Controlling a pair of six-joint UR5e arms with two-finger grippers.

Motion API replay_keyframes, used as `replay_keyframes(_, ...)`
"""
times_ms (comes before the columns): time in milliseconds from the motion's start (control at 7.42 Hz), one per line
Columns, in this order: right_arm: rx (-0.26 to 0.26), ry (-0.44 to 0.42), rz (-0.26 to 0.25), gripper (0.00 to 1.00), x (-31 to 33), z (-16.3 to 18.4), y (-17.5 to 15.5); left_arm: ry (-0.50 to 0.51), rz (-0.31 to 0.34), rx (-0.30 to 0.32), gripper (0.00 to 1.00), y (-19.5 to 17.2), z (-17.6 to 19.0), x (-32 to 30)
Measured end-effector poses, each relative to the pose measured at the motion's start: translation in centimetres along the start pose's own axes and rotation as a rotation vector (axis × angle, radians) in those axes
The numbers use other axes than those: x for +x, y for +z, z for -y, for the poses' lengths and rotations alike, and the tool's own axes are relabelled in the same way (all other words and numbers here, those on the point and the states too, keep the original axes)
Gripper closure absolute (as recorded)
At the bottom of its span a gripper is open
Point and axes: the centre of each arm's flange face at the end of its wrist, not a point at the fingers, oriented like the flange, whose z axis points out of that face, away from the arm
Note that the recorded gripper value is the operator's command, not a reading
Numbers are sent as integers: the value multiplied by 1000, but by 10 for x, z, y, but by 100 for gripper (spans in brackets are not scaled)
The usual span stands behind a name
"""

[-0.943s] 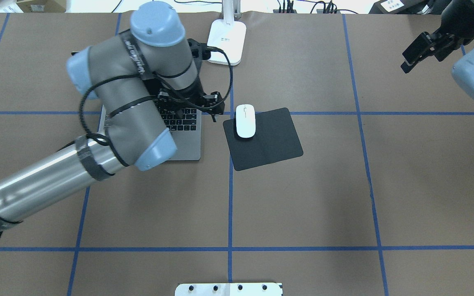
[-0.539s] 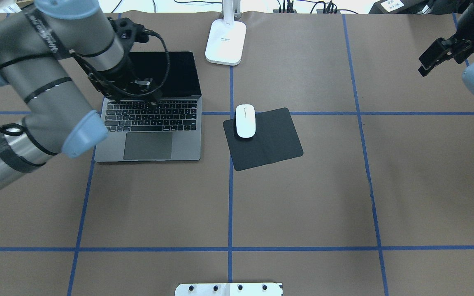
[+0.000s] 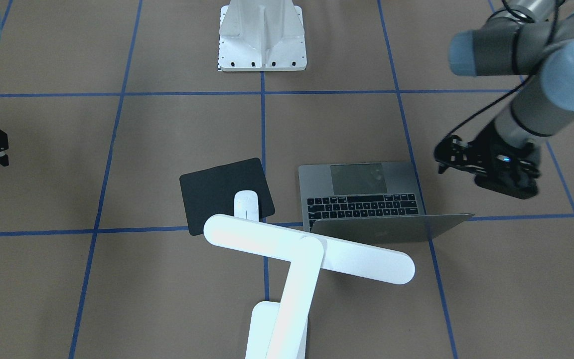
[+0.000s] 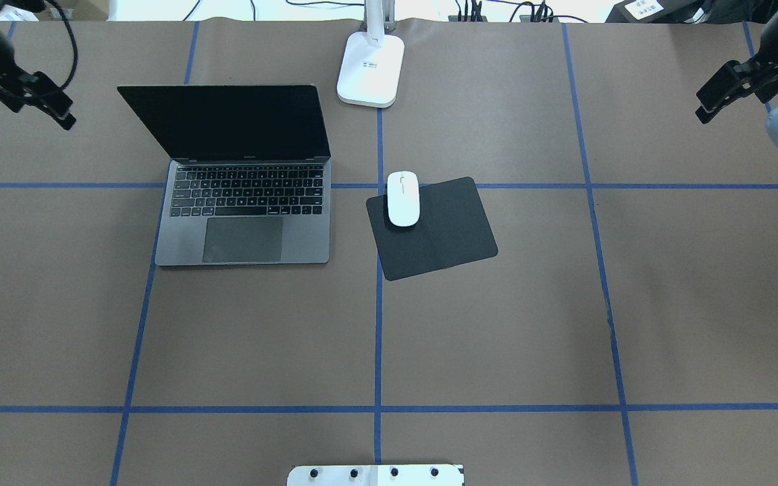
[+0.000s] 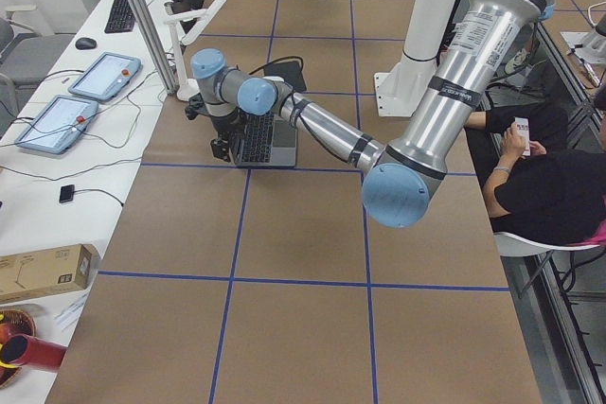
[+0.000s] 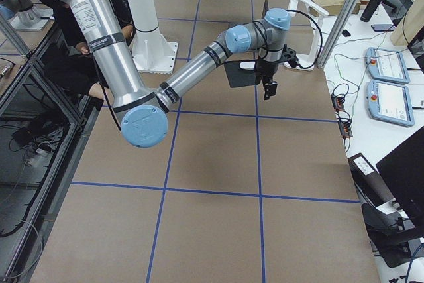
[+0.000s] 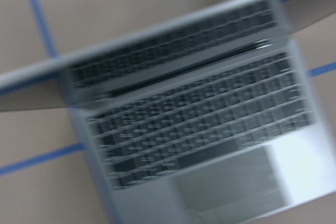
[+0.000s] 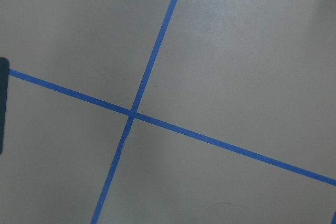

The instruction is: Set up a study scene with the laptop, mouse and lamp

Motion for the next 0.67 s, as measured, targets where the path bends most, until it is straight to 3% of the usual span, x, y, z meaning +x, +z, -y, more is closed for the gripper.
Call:
replay_keyframes(269, -9, 86, -15, 0, 51, -21, 0, -34, 16, -8, 0, -10, -13, -107)
replay_keyframes(673, -33, 260, -4, 0, 154, -93, 9, -64, 29, -5, 0, -17, -60, -224)
